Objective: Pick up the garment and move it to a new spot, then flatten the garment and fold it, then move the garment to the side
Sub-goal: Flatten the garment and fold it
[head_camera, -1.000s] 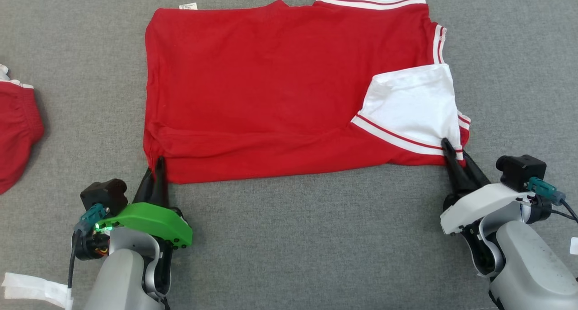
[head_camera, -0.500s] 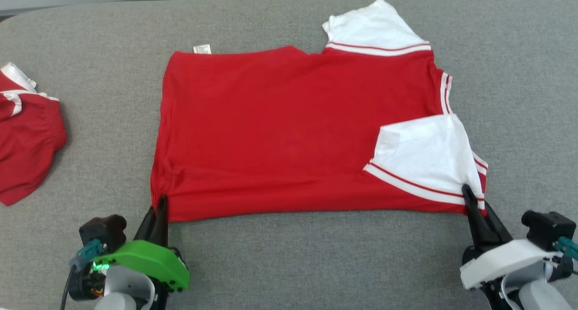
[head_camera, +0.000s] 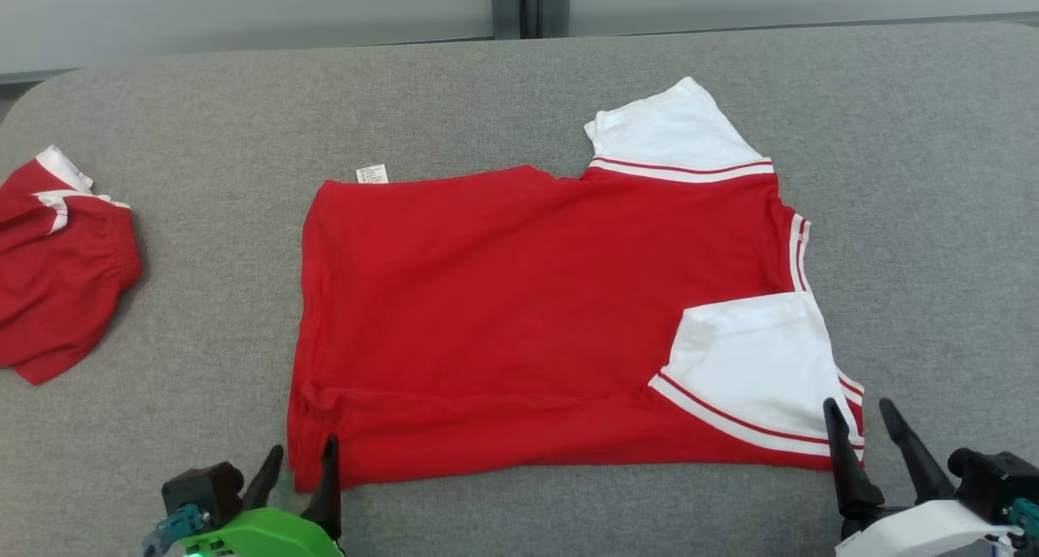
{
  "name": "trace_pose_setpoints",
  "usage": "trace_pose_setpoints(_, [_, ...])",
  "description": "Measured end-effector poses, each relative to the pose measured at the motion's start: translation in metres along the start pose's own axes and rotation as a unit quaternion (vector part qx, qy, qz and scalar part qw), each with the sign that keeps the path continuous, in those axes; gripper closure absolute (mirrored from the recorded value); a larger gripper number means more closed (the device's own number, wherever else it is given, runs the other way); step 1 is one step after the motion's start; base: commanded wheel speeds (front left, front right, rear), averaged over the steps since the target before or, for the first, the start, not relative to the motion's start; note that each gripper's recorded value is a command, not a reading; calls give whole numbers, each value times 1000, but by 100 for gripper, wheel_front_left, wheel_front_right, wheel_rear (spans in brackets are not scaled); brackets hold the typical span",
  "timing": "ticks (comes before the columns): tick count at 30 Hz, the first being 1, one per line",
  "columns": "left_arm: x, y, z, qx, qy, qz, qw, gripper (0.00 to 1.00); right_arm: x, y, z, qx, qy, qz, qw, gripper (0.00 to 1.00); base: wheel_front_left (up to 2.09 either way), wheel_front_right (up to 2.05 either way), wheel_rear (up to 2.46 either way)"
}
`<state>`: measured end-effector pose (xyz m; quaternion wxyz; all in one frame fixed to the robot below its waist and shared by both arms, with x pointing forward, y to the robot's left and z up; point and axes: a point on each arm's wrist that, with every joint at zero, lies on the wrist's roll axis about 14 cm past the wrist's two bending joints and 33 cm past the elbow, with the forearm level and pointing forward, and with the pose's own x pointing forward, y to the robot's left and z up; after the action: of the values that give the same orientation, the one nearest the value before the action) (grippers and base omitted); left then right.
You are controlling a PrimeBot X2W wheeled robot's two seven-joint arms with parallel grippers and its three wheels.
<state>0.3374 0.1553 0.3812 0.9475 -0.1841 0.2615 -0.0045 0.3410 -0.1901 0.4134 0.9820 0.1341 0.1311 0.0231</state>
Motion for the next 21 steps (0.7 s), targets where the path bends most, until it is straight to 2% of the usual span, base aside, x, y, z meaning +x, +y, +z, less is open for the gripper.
trace_pose_setpoints(4, [0, 2, 29, 42, -77, 11, 996, 0, 5, -2, 31, -46, -49, 3, 998, 0, 0, 0, 0])
trace_pose_setpoints(10, [-6, -17, 85, 102, -200, 0, 974, 0, 10, 18, 88, -88, -128, 31, 987, 0, 0, 0, 0])
trace_pose_setpoints(15, [-8, -30, 113, 124, -241, -15, 962, 0, 9, 32, 116, -103, -156, 48, 981, 0, 0, 0, 0])
trace_pose_setpoints(21, [-4, -33, 119, 135, -235, -20, 962, 0, 9, 34, 124, -99, -163, 48, 980, 0, 0, 0, 0])
